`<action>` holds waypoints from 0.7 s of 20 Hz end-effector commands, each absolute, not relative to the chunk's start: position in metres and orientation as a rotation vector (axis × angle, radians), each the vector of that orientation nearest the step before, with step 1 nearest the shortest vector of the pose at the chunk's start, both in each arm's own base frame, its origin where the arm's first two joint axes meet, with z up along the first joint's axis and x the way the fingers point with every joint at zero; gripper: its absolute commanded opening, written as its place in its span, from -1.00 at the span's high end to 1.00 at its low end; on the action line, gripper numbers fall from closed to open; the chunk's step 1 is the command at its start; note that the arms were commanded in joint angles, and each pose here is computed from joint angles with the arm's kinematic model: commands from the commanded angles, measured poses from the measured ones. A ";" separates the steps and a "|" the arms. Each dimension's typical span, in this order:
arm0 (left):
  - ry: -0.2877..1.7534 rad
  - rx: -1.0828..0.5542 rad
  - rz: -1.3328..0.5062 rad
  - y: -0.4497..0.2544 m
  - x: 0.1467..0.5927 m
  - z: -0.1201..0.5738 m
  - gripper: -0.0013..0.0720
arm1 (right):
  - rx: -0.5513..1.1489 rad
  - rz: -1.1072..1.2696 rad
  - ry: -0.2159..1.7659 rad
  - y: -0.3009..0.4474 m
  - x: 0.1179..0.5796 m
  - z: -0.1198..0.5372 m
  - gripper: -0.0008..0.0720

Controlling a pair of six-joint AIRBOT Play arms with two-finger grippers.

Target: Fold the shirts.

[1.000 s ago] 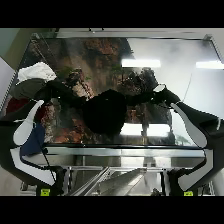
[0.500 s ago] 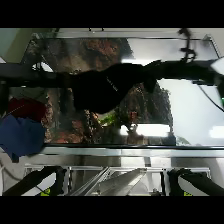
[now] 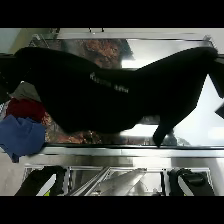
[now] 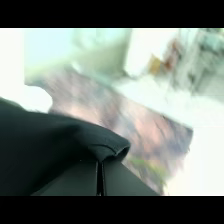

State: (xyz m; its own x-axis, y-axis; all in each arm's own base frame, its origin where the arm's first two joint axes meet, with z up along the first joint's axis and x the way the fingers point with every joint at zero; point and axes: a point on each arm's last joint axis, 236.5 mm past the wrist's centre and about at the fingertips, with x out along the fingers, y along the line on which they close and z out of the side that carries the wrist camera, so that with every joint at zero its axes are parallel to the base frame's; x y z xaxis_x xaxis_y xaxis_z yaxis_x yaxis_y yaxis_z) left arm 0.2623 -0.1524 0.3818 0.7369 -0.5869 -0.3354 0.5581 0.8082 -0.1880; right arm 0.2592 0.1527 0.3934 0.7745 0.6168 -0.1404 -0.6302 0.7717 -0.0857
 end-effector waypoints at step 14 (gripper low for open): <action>1.309 -0.232 -0.661 -0.184 0.501 -0.011 -0.95 | 0.089 0.517 1.129 0.129 0.430 -0.051 0.93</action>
